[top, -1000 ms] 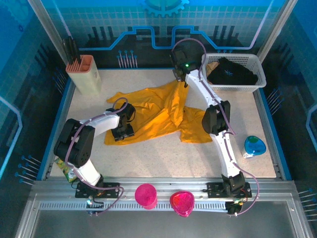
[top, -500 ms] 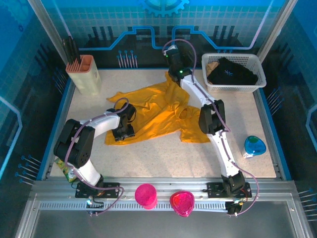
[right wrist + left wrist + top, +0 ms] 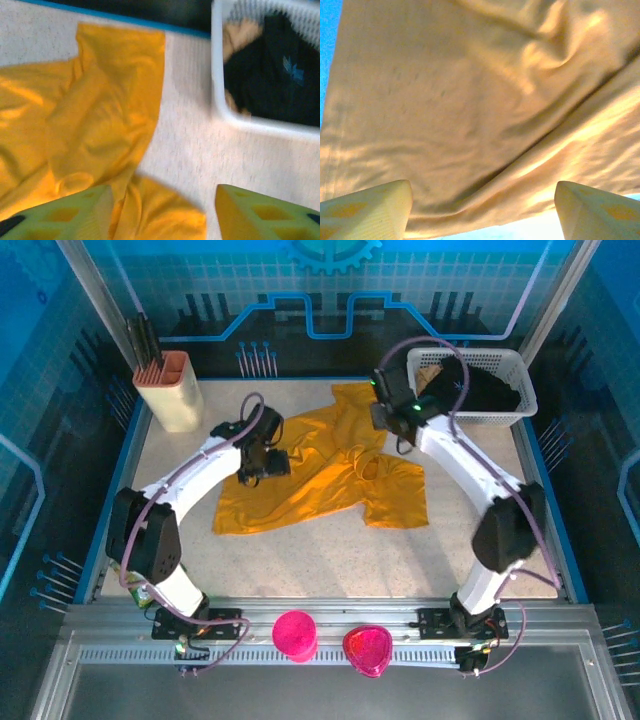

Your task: Fold and stack the t-shirts

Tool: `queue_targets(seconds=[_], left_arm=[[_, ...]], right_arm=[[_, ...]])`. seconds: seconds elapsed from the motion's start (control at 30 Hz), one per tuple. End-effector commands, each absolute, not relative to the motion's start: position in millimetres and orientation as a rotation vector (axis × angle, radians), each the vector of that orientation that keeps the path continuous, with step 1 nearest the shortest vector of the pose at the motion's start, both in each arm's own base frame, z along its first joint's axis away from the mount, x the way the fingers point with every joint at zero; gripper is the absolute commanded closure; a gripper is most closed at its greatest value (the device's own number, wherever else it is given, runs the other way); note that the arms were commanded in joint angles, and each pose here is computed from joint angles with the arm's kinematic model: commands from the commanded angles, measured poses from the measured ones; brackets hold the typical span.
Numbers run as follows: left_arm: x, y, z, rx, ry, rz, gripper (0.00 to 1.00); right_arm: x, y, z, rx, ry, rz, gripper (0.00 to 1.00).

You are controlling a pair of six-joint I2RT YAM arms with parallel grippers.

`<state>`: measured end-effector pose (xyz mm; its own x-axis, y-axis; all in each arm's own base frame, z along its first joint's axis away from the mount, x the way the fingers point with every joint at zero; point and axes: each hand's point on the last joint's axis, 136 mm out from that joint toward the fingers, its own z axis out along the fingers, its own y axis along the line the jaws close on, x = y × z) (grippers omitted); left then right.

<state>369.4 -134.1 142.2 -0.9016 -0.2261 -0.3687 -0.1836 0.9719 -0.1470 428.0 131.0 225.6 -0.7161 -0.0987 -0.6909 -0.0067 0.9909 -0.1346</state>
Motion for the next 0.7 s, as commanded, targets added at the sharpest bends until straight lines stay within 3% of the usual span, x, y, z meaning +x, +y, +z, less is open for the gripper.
queue_targets(seconds=[0.0, 0.17, 0.33, 0.43, 0.67], left_arm=[[394, -147, 149, -0.192, 2.732, -0.146, 0.27], [457, -183, 140, -0.103, 2.694, -0.237, 0.47], [506, -224, 101, -0.034, 2.726, -0.372, 0.69], [523, -240, 76, -0.031, 2.738, -0.432, 0.74], [545, -251, 30, -0.080, 2.766, -0.445, 0.76]], right_arm=[[376, 140, 139, 0.107, 2.638, 0.066, 0.54], [344, 145, 76, 0.200, 2.780, 0.171, 0.74], [335, 140, 32, 0.337, 2.837, 0.198, 0.89], [335, 138, 18, 0.405, 2.847, 0.222, 0.94], [321, 129, -2, 0.567, 2.871, 0.212, 1.00]])
